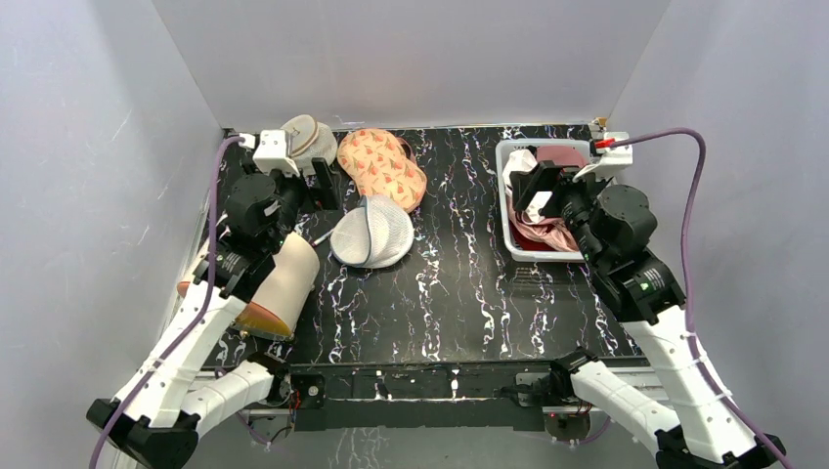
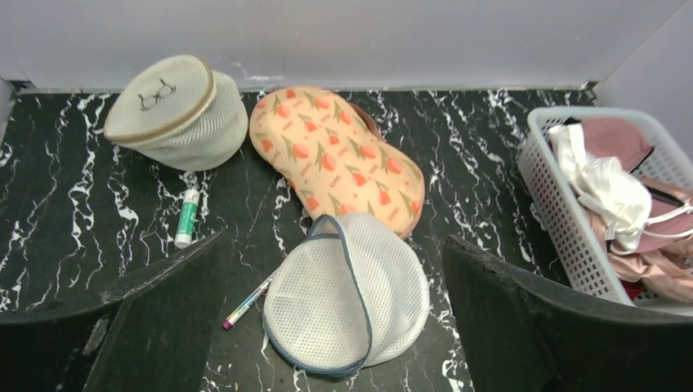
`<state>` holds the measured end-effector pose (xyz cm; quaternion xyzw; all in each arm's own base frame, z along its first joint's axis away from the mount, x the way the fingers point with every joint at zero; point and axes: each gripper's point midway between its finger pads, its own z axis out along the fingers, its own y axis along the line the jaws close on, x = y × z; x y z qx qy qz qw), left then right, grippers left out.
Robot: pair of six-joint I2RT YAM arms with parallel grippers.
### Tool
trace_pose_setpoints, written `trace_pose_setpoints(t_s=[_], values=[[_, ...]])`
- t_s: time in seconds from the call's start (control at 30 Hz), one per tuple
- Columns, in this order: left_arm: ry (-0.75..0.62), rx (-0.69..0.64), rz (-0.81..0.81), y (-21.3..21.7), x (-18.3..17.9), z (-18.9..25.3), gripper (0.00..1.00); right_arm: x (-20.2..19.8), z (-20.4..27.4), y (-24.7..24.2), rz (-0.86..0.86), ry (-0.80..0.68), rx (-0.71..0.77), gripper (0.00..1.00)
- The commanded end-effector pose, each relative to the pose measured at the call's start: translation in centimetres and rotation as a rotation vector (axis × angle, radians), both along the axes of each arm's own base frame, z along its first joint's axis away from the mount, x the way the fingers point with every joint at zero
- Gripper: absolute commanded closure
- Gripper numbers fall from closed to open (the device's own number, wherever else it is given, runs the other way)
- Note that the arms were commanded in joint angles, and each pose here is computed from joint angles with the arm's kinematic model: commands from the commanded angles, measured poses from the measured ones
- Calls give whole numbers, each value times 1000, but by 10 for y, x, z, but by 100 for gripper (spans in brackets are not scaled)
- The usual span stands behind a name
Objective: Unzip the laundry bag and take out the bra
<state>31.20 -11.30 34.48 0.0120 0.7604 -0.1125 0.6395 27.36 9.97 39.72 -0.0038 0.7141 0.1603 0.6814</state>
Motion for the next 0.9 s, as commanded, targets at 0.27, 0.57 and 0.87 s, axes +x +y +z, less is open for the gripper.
trace_pose_setpoints(t_s=[0.27, 0.57, 0.87], values=[[72, -20, -85, -17, 28, -60, 2, 35, -67, -46, -232, 141, 135, 2], [87, -39, -159, -34, 31, -79, 2, 80, -96, -3, -56, 230, 213, 2], [43, -33, -188, -44, 26, -70, 2, 146, -149, 124, 81, 399, 104, 2]])
